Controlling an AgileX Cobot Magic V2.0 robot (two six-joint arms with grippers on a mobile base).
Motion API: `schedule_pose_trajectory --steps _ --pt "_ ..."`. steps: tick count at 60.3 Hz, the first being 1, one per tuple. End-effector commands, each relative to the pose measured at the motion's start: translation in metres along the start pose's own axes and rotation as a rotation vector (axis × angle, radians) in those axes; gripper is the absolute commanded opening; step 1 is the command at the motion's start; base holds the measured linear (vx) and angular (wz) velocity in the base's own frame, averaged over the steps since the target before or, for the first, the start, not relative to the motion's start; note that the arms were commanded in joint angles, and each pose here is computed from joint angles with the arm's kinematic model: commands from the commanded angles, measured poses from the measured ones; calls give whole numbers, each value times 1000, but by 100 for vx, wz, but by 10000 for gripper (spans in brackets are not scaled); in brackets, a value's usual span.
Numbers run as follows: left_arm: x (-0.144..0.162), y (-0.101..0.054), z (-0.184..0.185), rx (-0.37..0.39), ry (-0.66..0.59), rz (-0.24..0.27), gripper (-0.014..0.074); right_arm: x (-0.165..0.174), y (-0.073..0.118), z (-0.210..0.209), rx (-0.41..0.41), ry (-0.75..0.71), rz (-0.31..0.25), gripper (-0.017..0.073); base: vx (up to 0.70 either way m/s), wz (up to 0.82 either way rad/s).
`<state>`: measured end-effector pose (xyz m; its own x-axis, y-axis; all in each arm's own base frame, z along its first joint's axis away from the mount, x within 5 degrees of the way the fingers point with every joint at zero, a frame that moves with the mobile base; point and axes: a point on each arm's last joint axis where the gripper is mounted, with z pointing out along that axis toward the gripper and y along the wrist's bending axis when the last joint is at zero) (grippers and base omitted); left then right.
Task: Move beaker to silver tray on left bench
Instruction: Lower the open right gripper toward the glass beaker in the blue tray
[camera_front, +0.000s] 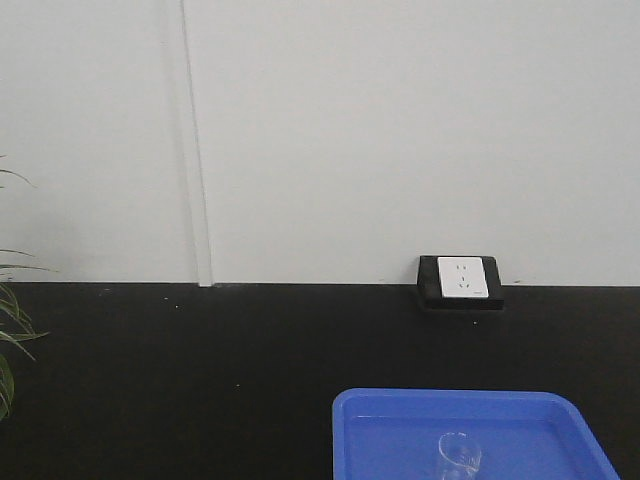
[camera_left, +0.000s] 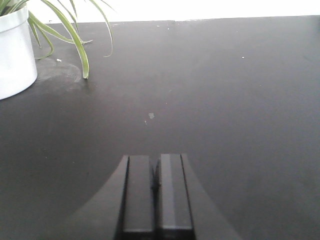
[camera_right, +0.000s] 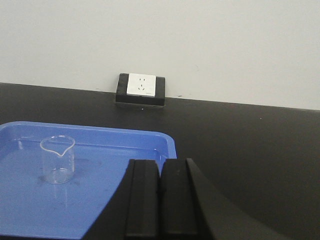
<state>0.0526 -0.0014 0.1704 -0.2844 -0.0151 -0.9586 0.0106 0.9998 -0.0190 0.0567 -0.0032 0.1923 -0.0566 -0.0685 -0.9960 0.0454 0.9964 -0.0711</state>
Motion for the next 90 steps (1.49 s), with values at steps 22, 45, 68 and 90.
schedule_pose_trajectory --steps 22,45,68,90 --pt "-2 0 1 3 -67 -7 1 -6 0 -1 3 -88 -13 -10 0 0" --pt "-2 0 1 3 -67 -7 1 -7 0 -1 3 -95 -14 -11 0 0" --pt "-2 0 1 3 -67 -7 1 -28 -1 -5 -12 -283 126 -11 0 0" --pt "-2 0 1 3 -67 -7 1 -91 -6 4 -7 -162 154 -9 0 0"
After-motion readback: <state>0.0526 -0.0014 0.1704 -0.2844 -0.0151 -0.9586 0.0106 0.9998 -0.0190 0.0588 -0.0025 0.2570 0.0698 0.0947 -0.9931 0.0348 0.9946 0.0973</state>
